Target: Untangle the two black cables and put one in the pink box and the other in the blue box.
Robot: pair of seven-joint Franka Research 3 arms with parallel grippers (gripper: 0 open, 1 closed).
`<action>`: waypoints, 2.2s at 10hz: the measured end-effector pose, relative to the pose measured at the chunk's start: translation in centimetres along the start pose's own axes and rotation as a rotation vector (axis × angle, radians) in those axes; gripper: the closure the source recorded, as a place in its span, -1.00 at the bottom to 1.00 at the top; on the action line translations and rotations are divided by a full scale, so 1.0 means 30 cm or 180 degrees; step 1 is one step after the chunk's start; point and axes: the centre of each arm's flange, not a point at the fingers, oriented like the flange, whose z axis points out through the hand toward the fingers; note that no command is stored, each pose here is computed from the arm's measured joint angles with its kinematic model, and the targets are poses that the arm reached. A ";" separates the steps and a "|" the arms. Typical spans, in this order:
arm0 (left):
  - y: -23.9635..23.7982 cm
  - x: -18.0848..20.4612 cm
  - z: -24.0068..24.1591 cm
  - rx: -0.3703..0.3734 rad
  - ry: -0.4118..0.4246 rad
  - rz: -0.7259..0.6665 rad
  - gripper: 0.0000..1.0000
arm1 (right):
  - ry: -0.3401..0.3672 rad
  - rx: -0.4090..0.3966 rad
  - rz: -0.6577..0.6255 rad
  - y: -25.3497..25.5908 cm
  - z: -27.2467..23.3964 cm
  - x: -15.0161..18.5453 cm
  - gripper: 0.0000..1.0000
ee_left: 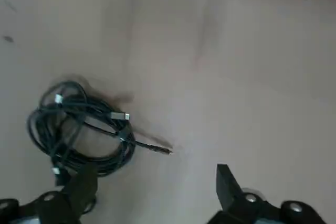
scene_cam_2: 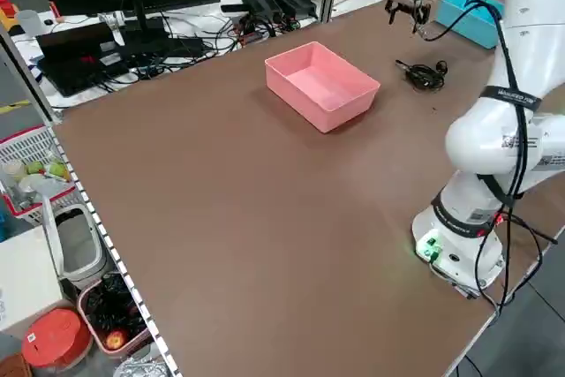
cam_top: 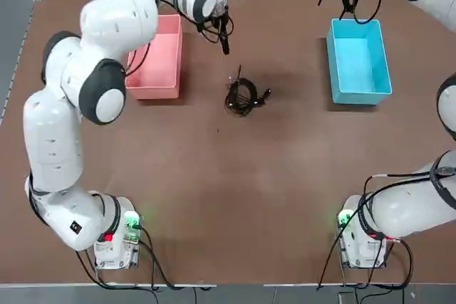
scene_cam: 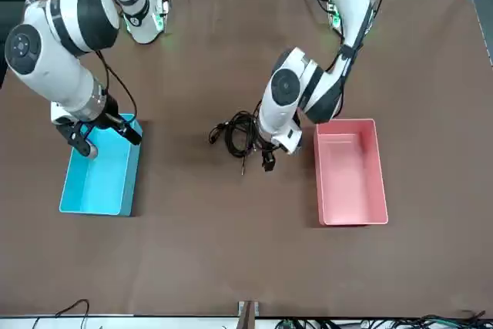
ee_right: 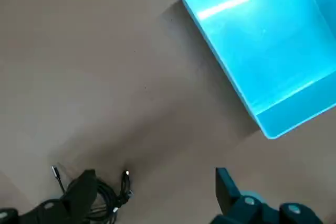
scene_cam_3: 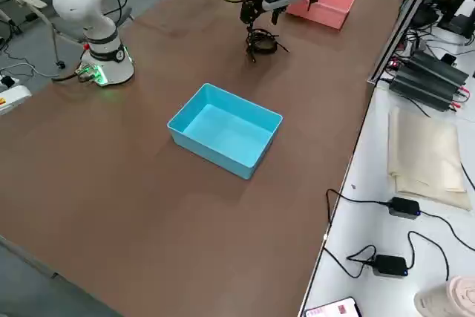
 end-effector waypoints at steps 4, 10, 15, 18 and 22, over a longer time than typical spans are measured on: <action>-0.199 -0.122 0.240 0.0005 -0.0055 -0.0125 -0.88 | -0.0048 -0.0081 0.0090 -0.032 0.152 -0.094 -1.00; -0.142 -0.061 0.371 -0.0031 0.0048 -0.0330 -0.76 | -0.0039 -0.0092 0.0095 -0.060 0.239 -0.169 -1.00; -0.222 -0.075 0.481 -0.0003 0.0125 -0.0366 -0.52 | -0.0049 -0.0113 0.0076 -0.084 0.258 -0.216 -1.00; -0.213 -0.066 0.505 -0.0049 0.0126 -0.0348 -0.19 | -0.0053 -0.0120 0.0082 -0.080 0.262 -0.215 -1.00; -0.209 -0.075 0.495 -0.0105 0.0116 -0.0299 0.69 | -0.0053 -0.0120 0.0082 -0.080 0.262 -0.215 -1.00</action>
